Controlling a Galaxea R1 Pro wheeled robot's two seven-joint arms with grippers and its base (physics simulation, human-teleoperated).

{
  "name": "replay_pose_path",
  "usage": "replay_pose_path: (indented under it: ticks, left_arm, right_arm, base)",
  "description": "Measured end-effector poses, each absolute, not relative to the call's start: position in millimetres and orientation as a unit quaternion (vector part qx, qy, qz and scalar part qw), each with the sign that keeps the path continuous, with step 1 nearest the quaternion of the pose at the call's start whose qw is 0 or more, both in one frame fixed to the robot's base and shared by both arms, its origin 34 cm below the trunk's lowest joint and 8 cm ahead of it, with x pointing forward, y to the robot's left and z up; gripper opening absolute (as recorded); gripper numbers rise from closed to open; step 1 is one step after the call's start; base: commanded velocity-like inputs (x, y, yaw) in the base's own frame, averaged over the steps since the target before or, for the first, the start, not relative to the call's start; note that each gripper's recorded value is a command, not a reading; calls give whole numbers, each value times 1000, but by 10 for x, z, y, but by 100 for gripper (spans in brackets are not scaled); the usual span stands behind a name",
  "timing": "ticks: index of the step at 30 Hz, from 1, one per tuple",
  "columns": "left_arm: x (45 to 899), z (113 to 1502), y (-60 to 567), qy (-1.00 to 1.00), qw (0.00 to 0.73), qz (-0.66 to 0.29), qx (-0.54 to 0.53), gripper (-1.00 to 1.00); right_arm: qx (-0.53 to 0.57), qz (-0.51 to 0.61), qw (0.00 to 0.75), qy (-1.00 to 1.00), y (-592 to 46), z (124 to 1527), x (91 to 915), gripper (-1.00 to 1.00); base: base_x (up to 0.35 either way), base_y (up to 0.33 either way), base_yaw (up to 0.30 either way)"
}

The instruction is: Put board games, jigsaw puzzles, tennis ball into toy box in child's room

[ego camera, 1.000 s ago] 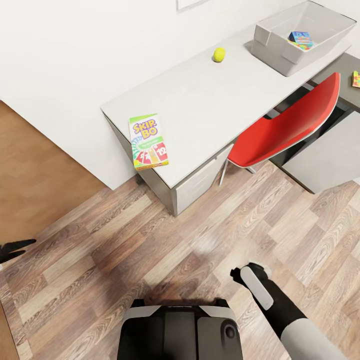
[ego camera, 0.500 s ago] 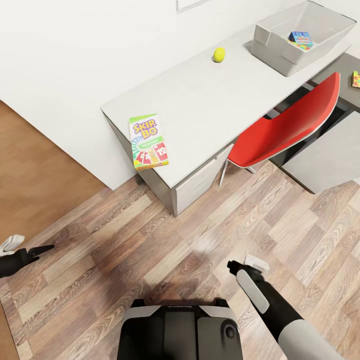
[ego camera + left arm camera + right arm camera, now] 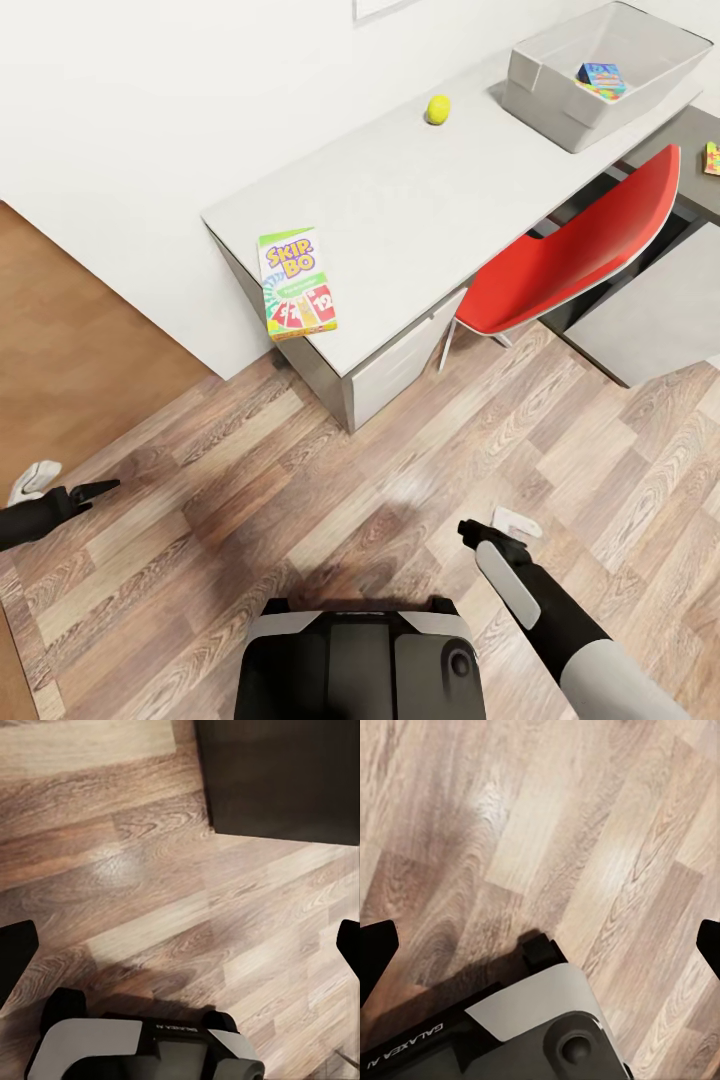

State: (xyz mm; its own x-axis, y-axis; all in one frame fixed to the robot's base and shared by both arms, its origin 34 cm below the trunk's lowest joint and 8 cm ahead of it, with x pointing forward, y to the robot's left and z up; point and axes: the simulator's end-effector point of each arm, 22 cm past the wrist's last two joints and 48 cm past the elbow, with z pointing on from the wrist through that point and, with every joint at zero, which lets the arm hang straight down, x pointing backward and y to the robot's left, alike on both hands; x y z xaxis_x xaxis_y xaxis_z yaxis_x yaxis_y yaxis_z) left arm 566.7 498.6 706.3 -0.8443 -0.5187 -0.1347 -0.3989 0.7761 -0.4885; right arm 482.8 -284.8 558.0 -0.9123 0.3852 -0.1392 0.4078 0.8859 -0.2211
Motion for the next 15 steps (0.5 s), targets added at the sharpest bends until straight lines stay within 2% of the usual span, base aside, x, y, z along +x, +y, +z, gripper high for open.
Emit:
replay_pose_path:
  ticks: [10, 15]
  left_arm:
    - [5757, 7034, 4910, 929, 137, -233, -253, 100]
    - [6150, 7102, 4676, 918, 162, -261, -250, 100]
  right_arm:
    - [217, -85, 74, 970, -2762, 5551, 4975, 100]
    - [222, -62, 90, 969, -2738, 5527, 5042, 100]
  base:
    - [0, 0, 0]
    - [0, 0, 0]
